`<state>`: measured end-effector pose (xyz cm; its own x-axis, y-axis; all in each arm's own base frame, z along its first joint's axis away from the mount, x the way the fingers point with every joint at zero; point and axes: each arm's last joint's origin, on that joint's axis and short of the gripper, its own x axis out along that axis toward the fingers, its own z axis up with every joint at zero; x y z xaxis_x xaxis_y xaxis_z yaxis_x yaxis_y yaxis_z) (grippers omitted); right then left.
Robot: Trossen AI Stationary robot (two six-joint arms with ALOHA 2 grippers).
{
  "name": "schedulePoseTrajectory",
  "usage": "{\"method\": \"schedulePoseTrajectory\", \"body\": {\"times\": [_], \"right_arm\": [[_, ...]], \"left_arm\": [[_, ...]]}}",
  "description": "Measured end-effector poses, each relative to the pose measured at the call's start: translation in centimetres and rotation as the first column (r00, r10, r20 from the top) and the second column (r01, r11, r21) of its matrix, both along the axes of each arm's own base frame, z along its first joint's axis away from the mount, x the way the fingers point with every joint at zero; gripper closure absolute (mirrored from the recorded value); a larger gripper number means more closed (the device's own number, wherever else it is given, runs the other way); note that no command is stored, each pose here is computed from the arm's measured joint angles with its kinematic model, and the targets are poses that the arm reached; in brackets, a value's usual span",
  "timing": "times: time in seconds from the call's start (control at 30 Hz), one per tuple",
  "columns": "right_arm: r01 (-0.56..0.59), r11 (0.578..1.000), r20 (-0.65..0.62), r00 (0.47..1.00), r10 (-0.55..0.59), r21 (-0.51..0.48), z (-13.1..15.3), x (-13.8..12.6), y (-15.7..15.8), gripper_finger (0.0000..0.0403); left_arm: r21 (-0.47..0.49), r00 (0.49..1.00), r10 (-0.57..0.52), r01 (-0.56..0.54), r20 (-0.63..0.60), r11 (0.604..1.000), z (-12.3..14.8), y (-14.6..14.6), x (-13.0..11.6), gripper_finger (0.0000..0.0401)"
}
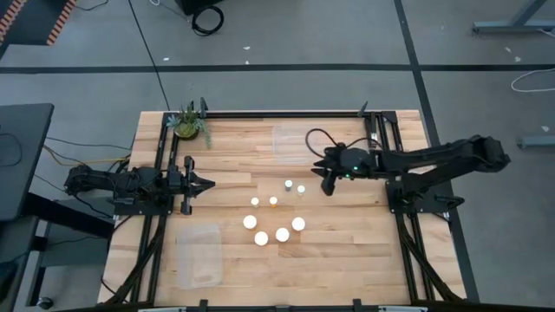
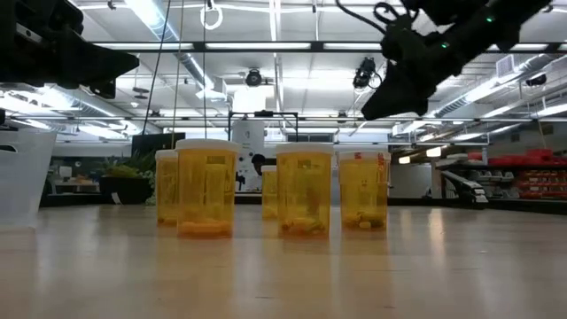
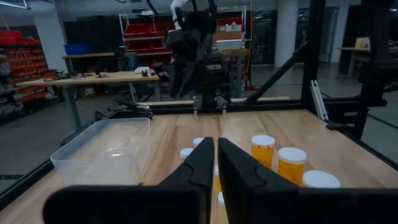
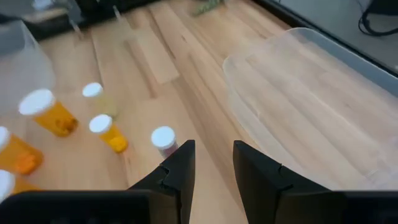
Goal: Pick and place medicine bottles into bin by pill shape (circle, oval)
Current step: Put the small yellow pill bottle into the top transparent bin
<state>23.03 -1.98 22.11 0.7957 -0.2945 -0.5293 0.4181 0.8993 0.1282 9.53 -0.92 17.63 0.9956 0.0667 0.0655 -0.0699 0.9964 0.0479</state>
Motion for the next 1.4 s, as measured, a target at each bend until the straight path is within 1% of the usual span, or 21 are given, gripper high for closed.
{"method": "schedulePoseTrajectory", "body": {"times": [0.2, 0.37, 0.5, 0.73, 0.83, 0.9, 1.03, 1.2, 1.4], "right_arm": [[-0.079, 0.997, -0.032, 0.996, 0.079, 0.012, 1.5, 2.3, 0.1, 0.0287], [-0.129, 0.991, -0.057, 0.99, 0.131, 0.024, 1.6, 3.5, 0.1, 0.0287], [-0.168, 0.985, -0.078, 0.982, 0.171, 0.043, 1.3, 4.2, 0.2, 0.0287], [-0.185, 0.982, -0.11, 0.976, 0.188, 0.032, 2.4, 4.5, 0.2, 0.0287], [-0.197, 0.98, -0.117, 0.973, 0.198, 0.019, 3.0, 4.9, 0.2, 0.0287], [-0.206, 0.978, -0.137, 0.969, 0.207, 0.016, 3.1, 5.2, 0.2, 0.0287], [-0.24, 0.971, -0.134, 0.961, 0.24, 0.019, 3.3, 6.0, 0.7, 0.0287], [-0.274, 0.962, -0.159, 0.949, 0.274, 0.019, 2.8, 6.9, 1.5, 0.0287], [-0.289, 0.956, -0.202, 0.935, 0.293, 0.047, 1.5, 7.7, 2.4, 0.0287]], "left_arm": [[0.0, 1.0, 0.0, 0.0, 0.0, 1.0, 0.0, 0.0, 0.0, 0.0367], [0.0, 1.0, 0.0, 0.0, 0.0, 1.0, 0.0, 0.0, 0.0, 0.0374], [0.0, 1.0, 0.0, 0.0, 0.0, 1.0, 0.0, 0.0, 0.0, 0.0374], [0.0, 1.0, 0.0, 0.0, 0.0, 1.0, 0.0, 0.0, 0.0, 0.0365], [0.0, 1.0, 0.0, 0.0, 0.0, 1.0, 0.0, 0.0, 0.0, 0.0368], [0.0, 1.0, 0.0, 0.0, 0.0, 1.0, 0.0, 0.0, 0.0, 0.0372], [0.0, 1.0, 0.0, 0.0, 0.0, 1.0, 0.0, 0.0, 0.0, 0.0375], [0.0, 1.0, 0.0, 0.0, 0.0, 1.0, 0.0, 0.0, 0.0, 0.0369], [0.0, 1.0, 0.0, 0.0, 0.0, 1.0, 0.0, 0.0, 0.0, 0.0367]]}}
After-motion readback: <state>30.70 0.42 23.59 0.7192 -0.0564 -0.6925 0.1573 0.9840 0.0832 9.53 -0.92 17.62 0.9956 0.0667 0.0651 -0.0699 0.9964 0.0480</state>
